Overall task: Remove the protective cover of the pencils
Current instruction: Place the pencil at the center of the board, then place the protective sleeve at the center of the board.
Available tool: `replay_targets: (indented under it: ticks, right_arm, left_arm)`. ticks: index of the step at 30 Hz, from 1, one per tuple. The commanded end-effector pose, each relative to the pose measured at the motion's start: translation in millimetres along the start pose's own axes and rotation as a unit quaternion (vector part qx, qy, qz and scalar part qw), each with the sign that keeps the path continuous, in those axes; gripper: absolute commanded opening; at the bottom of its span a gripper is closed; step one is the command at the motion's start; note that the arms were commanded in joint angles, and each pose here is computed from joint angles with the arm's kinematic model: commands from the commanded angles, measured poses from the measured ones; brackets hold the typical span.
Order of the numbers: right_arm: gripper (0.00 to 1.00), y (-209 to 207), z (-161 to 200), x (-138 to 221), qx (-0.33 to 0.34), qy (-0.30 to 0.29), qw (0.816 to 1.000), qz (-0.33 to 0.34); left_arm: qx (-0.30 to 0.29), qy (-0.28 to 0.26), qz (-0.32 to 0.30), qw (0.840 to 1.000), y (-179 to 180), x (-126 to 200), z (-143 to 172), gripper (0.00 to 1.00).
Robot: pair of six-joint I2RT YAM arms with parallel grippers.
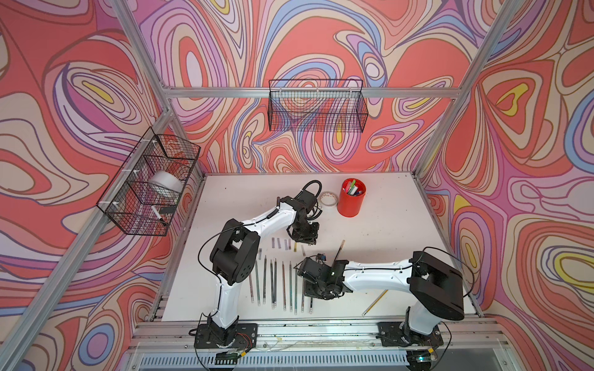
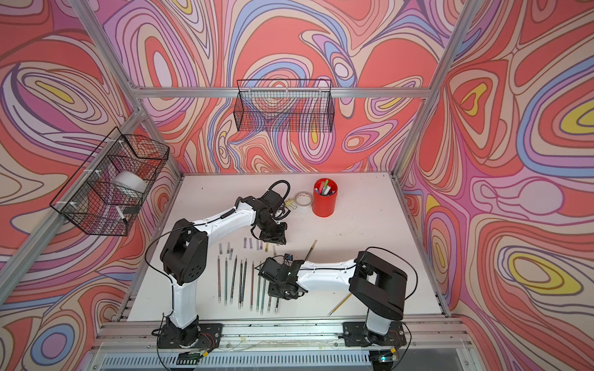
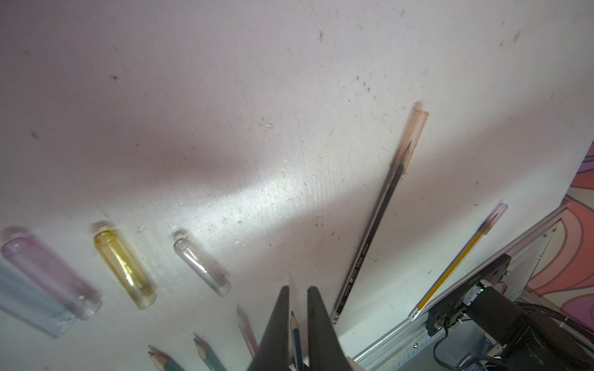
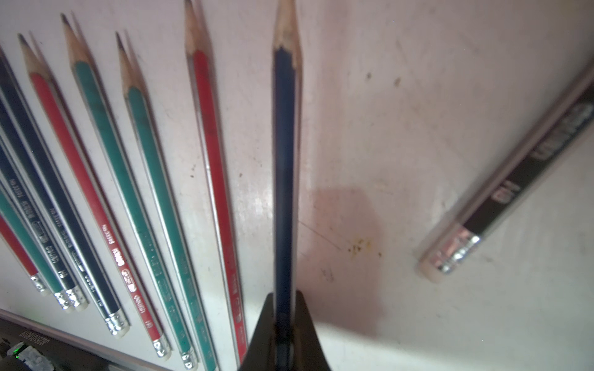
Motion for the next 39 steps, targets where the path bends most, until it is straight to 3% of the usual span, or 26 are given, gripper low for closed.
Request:
replay_targets:
  ticks: [1,18,27,30,39]
  right_arm:
    - [0.15,-16,13,-12,-0.002,0.032,0.999,0.043]
    - [0.24,-22,4,4,-0.005,0.02,0.995,0.102]
    - [0.25,-10,-5,12,0.011,-0.004,0.997,0.076]
    - [0.25,-4,-13,22,0.019,-0.02,0.997,0.067]
    - [0.39,-11,-34,80,0.008,-0.116,0.991,0.066]
  left_arm:
    - [0.0,0.032,-0.025,0.999,6,-9,9,0.0]
    - [0.007,0.053,-0.054,0.997,12,-22,12,0.0]
    - [0.01,0.056,-0.078,0.995,19,-27,12,0.0]
    - [0.01,0.056,-0.088,0.995,21,-29,11,0.0]
    - [0.007,0.057,-0.103,0.993,25,-35,9,0.0]
Point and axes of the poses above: each gripper's point midway between its finger pads, its own x axis back along the fingers, its own y axis along the line the jaws close on, z = x × y, the point moved 4 cm from there along x, back along the fingers, and after that the axes turned 12 degrees about x, right-handed, at the moved point
